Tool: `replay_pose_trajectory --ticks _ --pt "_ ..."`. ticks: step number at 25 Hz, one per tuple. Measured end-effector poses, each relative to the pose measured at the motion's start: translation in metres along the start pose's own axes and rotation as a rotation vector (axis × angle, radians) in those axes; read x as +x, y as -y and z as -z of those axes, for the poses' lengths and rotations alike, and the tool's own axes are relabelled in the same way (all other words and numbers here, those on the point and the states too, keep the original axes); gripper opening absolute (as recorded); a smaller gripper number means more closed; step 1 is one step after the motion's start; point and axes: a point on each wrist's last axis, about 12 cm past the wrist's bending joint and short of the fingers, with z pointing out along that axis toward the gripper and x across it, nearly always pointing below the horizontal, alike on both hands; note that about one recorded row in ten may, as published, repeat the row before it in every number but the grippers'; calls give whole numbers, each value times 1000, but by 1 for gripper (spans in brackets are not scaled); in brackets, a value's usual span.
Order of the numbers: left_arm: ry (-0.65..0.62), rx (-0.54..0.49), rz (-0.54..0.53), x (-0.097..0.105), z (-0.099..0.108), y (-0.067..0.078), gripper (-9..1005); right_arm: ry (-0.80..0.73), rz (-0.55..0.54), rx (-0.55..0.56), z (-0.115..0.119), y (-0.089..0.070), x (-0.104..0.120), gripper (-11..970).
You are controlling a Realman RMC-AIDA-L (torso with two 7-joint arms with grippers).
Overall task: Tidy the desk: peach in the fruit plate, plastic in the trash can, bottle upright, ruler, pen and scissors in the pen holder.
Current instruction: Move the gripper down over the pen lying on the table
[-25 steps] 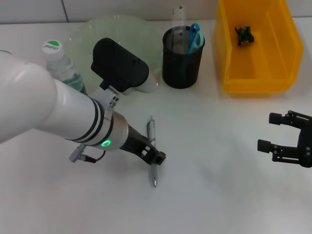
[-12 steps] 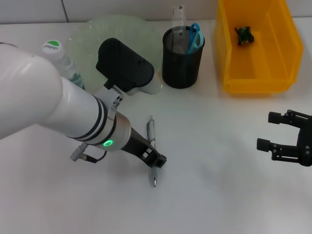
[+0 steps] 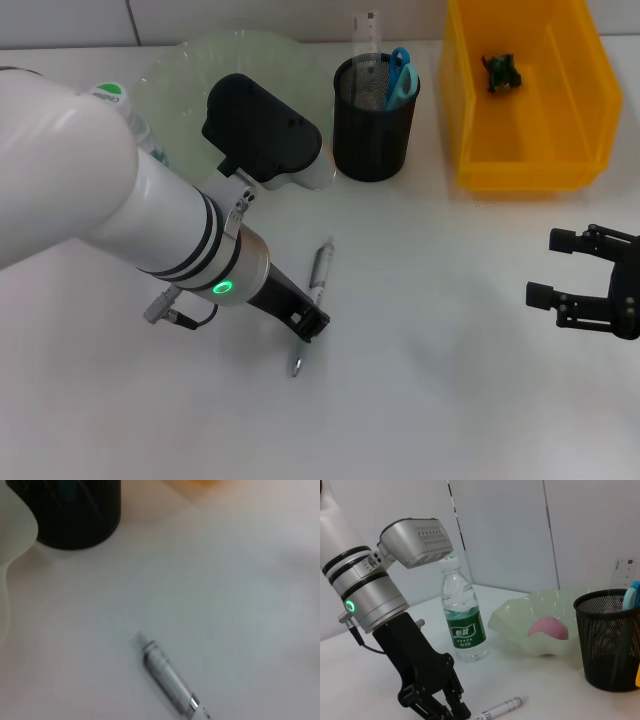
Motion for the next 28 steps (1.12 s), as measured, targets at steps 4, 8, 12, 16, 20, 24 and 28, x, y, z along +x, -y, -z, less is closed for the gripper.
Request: replay_pose_trajectory --ticks 4,8,12,16,20,24,28 --pt "-15 -1 -9 -1 1 0 214 0 -2 -1 0 0 0 837" --pt "-28 -14 -21 -3 3 -1 218 1 -1 -2 -1 1 -1 837" --pt "-22 -27 -24 -6 7 -3 221 0 -2 -5 -1 0 -1 837" --pt "-4 -29 -29 -10 13 -3 222 -8 -11 -7 -1 0 -1 837" --pt "15 -23 -28 -17 17 -3 222 -11 -10 -5 -1 1 -2 837" --pt "19 -23 -11 -18 12 -7 301 -12 -9 -4 -1 1 -2 837" --pt "14 -25 -3 -17 6 -9 344 -12 -8 -3 -1 1 -2 837"
